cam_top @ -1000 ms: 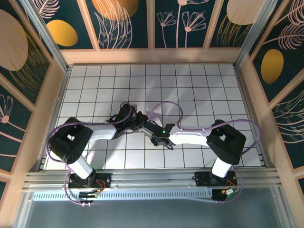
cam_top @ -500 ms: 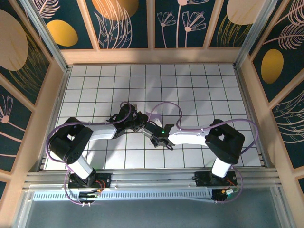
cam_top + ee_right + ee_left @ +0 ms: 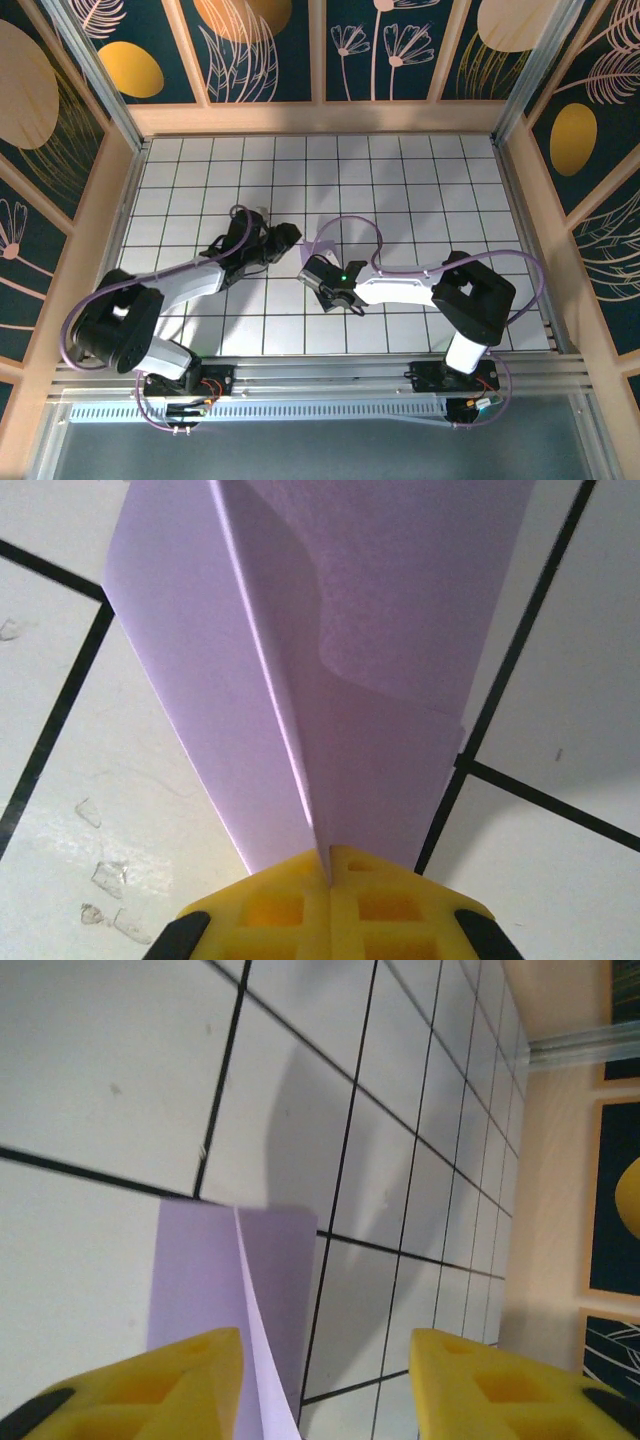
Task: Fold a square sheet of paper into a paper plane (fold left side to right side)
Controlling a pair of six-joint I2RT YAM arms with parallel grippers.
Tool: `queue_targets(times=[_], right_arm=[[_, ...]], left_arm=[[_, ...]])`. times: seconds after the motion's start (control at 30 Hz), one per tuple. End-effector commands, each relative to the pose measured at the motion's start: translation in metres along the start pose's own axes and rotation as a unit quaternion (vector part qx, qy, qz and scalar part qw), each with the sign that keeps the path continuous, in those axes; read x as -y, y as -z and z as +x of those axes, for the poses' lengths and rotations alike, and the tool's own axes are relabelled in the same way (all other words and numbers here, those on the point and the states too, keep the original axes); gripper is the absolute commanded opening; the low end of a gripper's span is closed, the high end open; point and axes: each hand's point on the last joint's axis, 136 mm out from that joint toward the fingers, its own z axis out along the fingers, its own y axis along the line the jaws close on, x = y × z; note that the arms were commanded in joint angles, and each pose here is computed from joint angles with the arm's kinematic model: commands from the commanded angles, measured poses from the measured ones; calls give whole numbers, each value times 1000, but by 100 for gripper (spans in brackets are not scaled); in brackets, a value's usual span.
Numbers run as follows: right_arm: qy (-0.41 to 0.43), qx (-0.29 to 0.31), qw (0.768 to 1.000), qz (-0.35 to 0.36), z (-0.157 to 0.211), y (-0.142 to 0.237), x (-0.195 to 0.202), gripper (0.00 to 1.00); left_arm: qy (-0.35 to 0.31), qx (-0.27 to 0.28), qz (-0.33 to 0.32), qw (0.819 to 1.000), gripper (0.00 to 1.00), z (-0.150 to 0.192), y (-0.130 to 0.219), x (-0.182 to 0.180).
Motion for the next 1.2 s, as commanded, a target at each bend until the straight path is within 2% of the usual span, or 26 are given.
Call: queue_targets(times=[0.0,0.23,0.47,0.8,1.17], right_arm=[[4,-4,999,-47,-3,5,-7,0],[-21,-5,988,-156,-10,14,-16,0],[-62,-18,968,-242,-9,18,-12,0],[-82,-36,957,-275,0,8,-10,0],[-97,-47,951,-291,9,0,-9,0]], left_arm=[[-4,7,-35,999,50,-3,16,-22],[-47,-7,-53,997,52,1,31,-29],[-56,-66,-38,995,49,24,22,-35],[-53,-109,-38,992,41,49,6,-39],[-54,-146,-44,987,39,76,-13,-40]])
